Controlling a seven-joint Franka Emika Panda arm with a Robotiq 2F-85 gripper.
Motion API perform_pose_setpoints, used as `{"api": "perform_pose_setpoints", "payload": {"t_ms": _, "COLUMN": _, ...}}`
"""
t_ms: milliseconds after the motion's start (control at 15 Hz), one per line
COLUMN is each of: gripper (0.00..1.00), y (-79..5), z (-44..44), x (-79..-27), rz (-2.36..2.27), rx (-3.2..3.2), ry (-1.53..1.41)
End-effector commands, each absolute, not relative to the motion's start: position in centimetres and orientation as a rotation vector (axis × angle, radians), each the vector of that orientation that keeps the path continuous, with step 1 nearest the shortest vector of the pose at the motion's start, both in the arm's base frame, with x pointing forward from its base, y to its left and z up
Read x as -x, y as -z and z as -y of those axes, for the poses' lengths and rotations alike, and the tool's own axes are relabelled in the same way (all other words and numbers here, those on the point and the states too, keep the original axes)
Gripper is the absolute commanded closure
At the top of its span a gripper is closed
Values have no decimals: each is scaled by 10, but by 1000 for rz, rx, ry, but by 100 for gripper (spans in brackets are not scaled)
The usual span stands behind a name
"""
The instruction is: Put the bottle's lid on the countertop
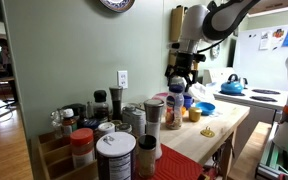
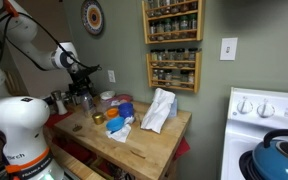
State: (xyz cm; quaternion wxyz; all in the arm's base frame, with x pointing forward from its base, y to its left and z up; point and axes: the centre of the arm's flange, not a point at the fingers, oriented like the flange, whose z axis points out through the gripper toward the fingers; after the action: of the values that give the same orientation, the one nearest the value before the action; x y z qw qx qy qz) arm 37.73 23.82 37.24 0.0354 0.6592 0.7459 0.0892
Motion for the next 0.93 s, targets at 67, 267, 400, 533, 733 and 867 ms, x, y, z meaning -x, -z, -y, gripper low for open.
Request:
{"api": "perform_pose_setpoints", "payload": {"t_ms": 67, "gripper": 0, "y": -375, "z": -236, "x": -372, "rz": -2304, "rx": -2014, "ry": -300}}
{"api": "perform_pose_setpoints", "payload": {"t_ms": 267, "gripper": 0, "y": -376, "z": -236, "x": -373, "rz": -2296, "rx": -2017, "ry": -312}}
{"api": "perform_pose_setpoints", "payload": {"t_ms": 400, "gripper": 0, "y": -375, "z": -236, "x": -373, "rz": -2294, "rx": -2017, "ry": -317}}
{"api": "perform_pose_setpoints", "payload": {"t_ms": 533, "gripper": 1, "y": -375, "z": -236, "x": -373, "rz": -2292, "rx": -2018, "ry": -319}}
{"api": "perform_pose_setpoints", "payload": {"t_ms": 733, "gripper": 4, "y": -375, "z": -236, "x": -374, "rz": -2286, "rx": -2024, "ry": -329}}
{"api": "perform_pose_setpoints", "payload": {"t_ms": 867, "gripper": 9, "y": -375, "z": -236, "x": -375, "rz": -2283, "rx": -2024, "ry": -333}}
